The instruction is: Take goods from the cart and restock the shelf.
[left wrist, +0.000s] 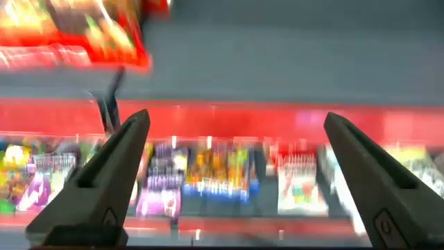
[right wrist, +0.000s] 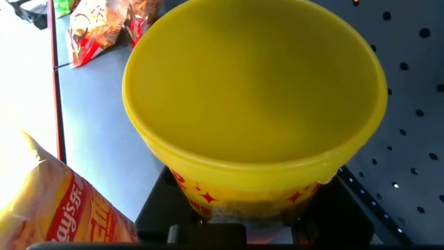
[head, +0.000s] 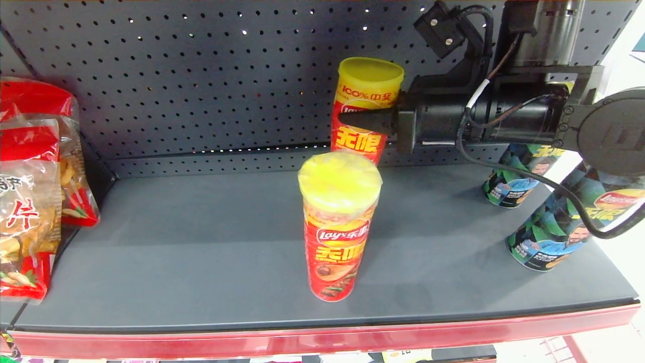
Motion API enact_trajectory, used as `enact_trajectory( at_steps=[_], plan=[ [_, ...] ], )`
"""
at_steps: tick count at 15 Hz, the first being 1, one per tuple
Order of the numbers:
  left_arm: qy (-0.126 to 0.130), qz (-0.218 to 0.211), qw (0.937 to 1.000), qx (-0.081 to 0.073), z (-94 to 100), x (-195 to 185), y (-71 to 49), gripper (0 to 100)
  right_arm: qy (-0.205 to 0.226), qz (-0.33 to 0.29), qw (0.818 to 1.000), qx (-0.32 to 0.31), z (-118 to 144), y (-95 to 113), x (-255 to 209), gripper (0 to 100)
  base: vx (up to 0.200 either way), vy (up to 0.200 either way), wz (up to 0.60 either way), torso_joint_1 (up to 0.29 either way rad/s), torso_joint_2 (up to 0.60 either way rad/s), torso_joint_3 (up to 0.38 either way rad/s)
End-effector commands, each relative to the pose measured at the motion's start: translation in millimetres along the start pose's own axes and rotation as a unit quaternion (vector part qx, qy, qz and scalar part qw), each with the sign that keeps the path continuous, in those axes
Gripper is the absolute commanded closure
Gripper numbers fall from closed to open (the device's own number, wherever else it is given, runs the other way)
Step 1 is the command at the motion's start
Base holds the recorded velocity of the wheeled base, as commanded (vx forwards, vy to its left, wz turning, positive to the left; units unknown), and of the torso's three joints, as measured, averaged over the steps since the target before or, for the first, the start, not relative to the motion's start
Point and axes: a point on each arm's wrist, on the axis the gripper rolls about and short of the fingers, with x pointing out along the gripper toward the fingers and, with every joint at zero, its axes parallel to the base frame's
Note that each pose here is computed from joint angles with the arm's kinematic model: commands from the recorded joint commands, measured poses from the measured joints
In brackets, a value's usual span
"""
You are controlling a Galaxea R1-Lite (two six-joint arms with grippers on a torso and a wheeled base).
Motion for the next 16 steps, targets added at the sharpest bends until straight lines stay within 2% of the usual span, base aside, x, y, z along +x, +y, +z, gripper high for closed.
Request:
enact_trajectory(
  at_steps=[1, 2, 3, 8, 13, 16],
  plan=[
    [-0.003, -0.023, 0.9989, 0.04, 0.7, 0.2, -0.9, 0, 0.0, -0.001, 1.0, 0.0, 0.0, -0.6, 0.0, 100, 0.0, 0.0, 0.0, 0.0, 0.0, 0.0],
    [-0.003, -0.016, 0.9996, 0.021, 0.7, 0.2, -0.7, 0, 0.002, -0.001, 1.0, 0.0, -1.3, -0.6, -0.5, 100, 0.0, 0.0, 0.0, 0.0, 0.0, 0.0],
    [-0.003, -0.012, 0.9998, 0.018, 0.7, 0.2, -0.5, 0, -0.001, -0.002, 1.0, 0.0, 0.2, -1.4, 0.1, 100, 0.0, 0.0, 0.0, 0.0, 0.0, 0.0],
    [-0.002, -0.013, 0.9997, 0.018, 0.8, 0.1, -0.6, 0, 0.007, 0.004, 1.0, 0.004, -5.6, 0.1, 3.6, 100, 0.0, 0.0, 0.0, 0.0, 0.0, 0.0],
    [-0.003, -0.014, 0.9997, 0.02, 0.7, 0.2, -0.6, 0, 0.01, 0.043, 0.999, 0.005, -8.2, 22.0, 21.7, 100, 0.0, 0.0, 0.0, 0.0, 0.0, 0.0],
    [-0.003, -0.014, 0.9997, 0.02, 0.7, 0.2, -0.6, 0, 0.019, 0.041, 0.999, 0.011, -16.6, 18.0, 34.1, 100, 0.0, 0.0, 0.0, 0.0, 0.0, 0.0]
  ],
)
